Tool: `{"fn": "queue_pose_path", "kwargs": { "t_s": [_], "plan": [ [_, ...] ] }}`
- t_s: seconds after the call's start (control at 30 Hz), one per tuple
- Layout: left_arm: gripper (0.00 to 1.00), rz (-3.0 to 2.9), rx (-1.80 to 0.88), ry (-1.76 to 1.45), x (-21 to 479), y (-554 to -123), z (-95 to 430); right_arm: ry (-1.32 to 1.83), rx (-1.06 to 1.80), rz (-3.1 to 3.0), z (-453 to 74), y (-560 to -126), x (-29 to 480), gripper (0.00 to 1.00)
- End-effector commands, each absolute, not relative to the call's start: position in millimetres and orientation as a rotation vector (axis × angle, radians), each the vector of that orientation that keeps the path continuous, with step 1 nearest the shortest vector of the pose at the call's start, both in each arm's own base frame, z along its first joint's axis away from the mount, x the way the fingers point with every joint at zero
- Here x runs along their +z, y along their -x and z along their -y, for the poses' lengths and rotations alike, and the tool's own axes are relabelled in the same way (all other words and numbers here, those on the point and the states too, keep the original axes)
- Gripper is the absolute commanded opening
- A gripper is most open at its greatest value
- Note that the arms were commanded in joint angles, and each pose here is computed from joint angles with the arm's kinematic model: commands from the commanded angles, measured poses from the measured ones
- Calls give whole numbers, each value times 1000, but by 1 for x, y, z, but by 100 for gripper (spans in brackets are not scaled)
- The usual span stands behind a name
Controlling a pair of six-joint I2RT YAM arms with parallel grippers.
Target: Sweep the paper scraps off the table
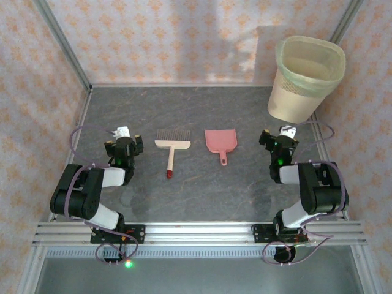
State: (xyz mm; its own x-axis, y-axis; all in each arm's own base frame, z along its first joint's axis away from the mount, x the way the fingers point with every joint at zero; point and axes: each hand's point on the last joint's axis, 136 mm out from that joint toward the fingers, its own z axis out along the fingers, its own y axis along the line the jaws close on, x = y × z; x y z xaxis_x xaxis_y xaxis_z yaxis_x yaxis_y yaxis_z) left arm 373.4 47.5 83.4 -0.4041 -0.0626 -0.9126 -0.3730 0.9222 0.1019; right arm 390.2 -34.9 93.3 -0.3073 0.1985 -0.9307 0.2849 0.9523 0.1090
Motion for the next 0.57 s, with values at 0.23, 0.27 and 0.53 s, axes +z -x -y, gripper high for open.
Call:
{"fn": "queue_pose_path", "kwargs": {
  "t_s": [0.23, 0.27, 0.53],
  "plan": [
    [100, -1917, 332, 317, 99, -383, -46, -333, -163, -1903, 35, -389, 92, 99],
    [100, -1917, 330, 318, 99, -383, -47, -332, -164, -1903, 35, -389, 92, 99],
    [100, -1916, 330, 316, 99, -383, -47, -331, -166, -1902, 34, -388, 92, 99]
  ]
}}
